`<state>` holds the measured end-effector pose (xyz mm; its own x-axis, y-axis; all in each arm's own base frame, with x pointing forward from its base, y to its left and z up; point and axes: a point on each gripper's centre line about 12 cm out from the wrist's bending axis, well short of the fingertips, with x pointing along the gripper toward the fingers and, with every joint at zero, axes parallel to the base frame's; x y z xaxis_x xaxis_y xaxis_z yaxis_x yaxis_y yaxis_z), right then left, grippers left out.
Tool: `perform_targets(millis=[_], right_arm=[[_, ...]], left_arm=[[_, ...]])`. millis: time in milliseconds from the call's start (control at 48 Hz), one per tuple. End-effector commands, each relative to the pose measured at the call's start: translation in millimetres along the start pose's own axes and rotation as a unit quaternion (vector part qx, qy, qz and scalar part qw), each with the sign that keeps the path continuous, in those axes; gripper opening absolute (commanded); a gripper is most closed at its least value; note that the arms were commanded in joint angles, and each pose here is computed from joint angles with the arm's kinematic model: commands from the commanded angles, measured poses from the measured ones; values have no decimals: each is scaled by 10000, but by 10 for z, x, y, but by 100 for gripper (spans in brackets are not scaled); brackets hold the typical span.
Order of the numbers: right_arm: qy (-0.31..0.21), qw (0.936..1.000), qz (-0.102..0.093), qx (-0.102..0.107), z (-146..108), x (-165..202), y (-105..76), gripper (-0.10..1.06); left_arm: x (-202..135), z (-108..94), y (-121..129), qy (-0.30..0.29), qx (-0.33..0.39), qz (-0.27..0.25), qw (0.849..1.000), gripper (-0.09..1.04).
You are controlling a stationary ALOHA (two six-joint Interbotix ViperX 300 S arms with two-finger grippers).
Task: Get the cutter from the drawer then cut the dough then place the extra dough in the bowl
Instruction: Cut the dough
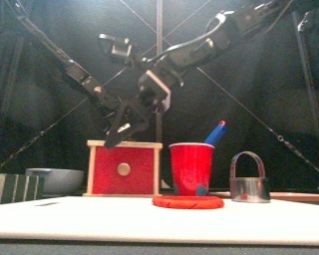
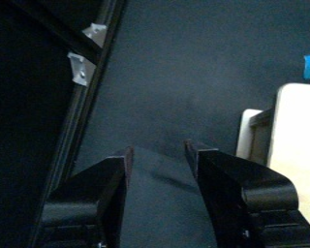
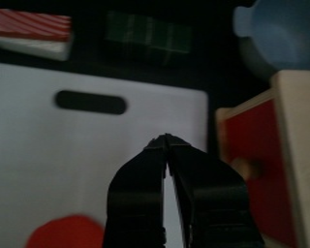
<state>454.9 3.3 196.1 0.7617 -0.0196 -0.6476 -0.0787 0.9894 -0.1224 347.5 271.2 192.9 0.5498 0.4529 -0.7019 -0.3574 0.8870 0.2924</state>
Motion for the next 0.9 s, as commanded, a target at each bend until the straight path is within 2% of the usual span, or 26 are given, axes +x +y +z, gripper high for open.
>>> perform_targets(millis=[21,167,312,396,521,646,708,812,896], right_arm=[[-306,9993,31,235,99,-436,4,38],[57,9989,66,458,-133,-840,6,38],[489,9970,79,600,-310,-1071,-11,43],[684,9957,53,628,-400,-1144,-38,52],[1032,9926,24,644,-530,-1210,-60,71],[1383,9891,34,505,-658,-1222,-58,82],[1528,9874,35,403,-747,-1213,-47,83],[1711,9851,47,183,-910,-1177,-36,83],[1744,9846,42,148,-1000,-1137,-44,83]], left_arm=[[-184,181,130,-355,-66,182,9992,84],[-377,315,105,-762,-43,258,9967,84],[-606,468,-155,-1571,-165,160,9873,84],[-742,504,-307,-2051,-395,90,9779,84],[-945,484,-583,-2796,-762,-5,9571,84],[-1240,464,-861,-3686,-864,-51,9256,84],[-1368,435,-974,-3960,-919,-117,9136,84],[-1480,369,-1115,-4119,-1035,-259,9050,84],[-1533,292,-1263,-4137,-1115,-432,9025,84]])
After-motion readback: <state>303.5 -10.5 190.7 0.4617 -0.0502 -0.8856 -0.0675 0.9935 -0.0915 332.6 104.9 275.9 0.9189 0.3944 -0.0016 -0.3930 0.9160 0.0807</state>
